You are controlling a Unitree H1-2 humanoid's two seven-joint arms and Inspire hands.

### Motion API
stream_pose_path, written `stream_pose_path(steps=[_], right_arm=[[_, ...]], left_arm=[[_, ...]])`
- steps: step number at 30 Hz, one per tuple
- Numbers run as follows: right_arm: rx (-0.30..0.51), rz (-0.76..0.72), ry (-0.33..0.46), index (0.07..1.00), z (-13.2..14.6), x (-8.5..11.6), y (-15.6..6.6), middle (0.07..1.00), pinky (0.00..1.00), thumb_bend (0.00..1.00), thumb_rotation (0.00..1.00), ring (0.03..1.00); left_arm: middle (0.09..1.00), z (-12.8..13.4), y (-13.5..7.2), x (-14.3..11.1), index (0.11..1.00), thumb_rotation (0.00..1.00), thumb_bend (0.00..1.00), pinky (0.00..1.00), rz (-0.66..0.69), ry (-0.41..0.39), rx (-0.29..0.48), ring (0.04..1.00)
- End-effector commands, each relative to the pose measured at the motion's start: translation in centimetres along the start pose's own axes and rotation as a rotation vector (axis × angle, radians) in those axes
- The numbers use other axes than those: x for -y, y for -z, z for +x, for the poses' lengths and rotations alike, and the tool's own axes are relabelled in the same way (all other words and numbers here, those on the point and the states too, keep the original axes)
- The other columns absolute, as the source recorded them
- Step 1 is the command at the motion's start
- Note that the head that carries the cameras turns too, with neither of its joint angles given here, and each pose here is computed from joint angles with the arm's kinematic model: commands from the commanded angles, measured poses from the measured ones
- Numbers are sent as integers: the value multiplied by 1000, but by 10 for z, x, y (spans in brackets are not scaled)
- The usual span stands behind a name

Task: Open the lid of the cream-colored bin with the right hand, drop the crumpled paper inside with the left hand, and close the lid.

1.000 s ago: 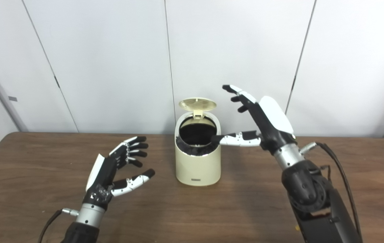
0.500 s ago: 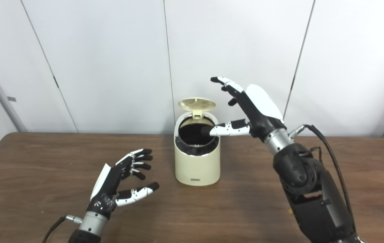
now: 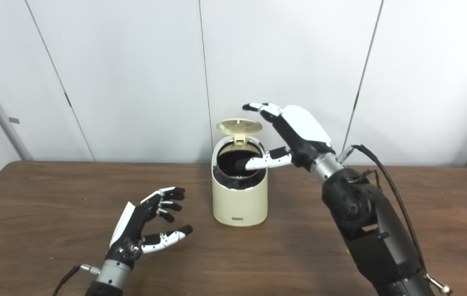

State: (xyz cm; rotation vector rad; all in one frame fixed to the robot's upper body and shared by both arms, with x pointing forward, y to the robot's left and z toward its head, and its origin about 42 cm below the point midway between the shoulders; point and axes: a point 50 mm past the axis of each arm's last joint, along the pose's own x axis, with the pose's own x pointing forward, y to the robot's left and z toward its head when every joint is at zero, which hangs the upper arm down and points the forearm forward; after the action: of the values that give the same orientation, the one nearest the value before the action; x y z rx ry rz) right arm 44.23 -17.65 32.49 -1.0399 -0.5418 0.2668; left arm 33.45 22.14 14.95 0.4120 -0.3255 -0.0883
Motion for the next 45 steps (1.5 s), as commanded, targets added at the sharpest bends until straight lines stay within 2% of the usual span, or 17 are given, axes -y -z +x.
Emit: stream_pose_path(steps=[1,12,26,36,45], right_arm=[[72,-56,53,834,12,27,-13,866,811,754,541,957],[93,-81,9,809,7,25,-18,840,798,752,503,962],[109,-123,11,753,-6,26,-23,794,788,753,528,925],[139,-98,2,719,-15,22,-28,761,780,746,486,907],[143,-102,-32,718,-25,14,-25,731,880,749,508,898]], left_arm=[[752,8,-11,-3,768,91,676,547,2,-16,70,675],[746,-1,-5,-5,772,96,681,543,8,-15,35,669],[755,-13,4,-11,778,103,677,546,33,-22,-5,674],[759,-15,6,-11,780,115,680,553,26,-23,-12,672],[751,-15,5,-12,781,125,675,547,34,-23,-18,664]])
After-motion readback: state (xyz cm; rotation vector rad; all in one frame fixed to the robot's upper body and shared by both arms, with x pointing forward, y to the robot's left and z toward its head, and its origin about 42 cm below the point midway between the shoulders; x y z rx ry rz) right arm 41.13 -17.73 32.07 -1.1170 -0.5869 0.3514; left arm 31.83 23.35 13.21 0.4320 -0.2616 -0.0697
